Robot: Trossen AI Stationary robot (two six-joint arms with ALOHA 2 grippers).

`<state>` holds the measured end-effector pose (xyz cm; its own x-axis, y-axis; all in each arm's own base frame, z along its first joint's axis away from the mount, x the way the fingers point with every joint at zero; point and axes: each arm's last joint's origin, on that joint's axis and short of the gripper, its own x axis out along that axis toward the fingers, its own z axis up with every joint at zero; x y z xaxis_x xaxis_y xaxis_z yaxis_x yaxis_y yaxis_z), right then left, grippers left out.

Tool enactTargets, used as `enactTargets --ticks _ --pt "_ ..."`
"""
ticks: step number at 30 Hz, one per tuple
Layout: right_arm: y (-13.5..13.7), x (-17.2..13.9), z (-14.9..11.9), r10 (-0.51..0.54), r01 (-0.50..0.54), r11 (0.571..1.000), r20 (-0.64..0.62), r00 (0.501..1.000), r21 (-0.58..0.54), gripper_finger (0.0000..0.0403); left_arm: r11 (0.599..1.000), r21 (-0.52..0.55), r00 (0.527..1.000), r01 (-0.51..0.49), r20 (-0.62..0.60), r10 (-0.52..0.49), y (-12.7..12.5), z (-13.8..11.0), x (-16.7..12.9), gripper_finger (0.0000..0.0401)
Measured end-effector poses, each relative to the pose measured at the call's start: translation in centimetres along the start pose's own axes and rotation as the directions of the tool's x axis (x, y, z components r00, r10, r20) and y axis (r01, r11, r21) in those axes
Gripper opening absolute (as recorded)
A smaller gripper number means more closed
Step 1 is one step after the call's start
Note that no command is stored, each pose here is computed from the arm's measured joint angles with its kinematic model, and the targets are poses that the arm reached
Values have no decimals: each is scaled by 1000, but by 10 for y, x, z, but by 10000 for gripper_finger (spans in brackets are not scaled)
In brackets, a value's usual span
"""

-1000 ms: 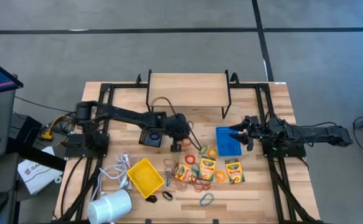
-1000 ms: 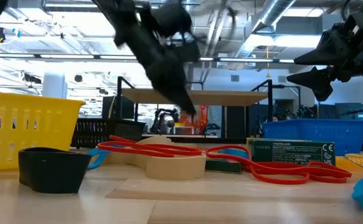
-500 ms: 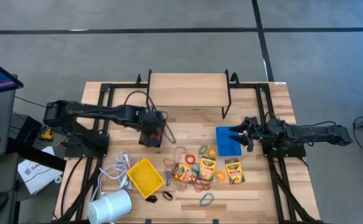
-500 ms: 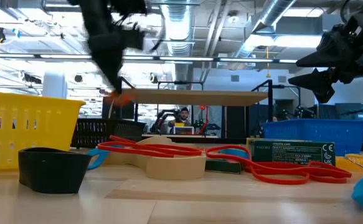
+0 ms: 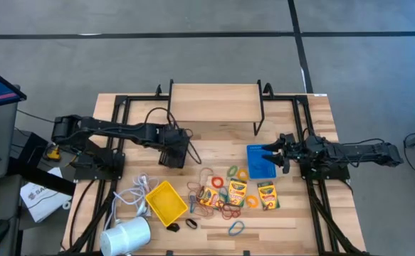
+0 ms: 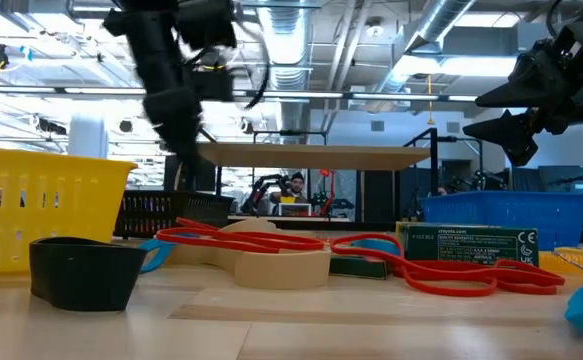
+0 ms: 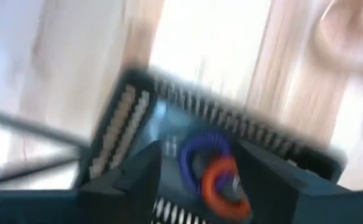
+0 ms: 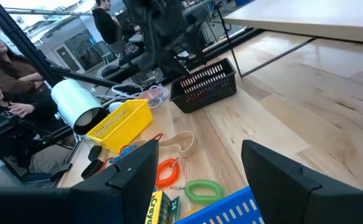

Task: Pick & Place Office Desk Supplies
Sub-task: Put the white rubber band into the blue bin

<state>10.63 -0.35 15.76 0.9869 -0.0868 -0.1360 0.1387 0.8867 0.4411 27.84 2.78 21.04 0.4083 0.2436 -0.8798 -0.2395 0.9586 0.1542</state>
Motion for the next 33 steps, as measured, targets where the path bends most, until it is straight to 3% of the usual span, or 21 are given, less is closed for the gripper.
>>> enactTargets --ticks 3,6,11,13,19,33 --pt "0 0 0 0 0 1000 0 1000 0 228 990 44 967 130 216 -137 -11 28 -13 221" --pt "0 0 0 0 0 1000 0 1000 0 228 979 66 921 191 333 -202 -18 47 -19 217" --pt "1 0 0 14 -14 1000 -2 1000 -1 228 969 12 947 247 207 -244 -23 47 16 197" --pt "2 0 -1 20 -20 1000 -5 1000 -2 228 954 -28 946 298 143 -291 -30 44 36 192" --pt "3 0 -1 27 -27 1000 -10 1000 -3 228 941 -88 945 326 -1 -327 -37 32 79 190" --pt "3 0 -1 28 -28 1000 -14 1000 -4 228 917 -96 921 387 -2 -389 -44 31 94 201"
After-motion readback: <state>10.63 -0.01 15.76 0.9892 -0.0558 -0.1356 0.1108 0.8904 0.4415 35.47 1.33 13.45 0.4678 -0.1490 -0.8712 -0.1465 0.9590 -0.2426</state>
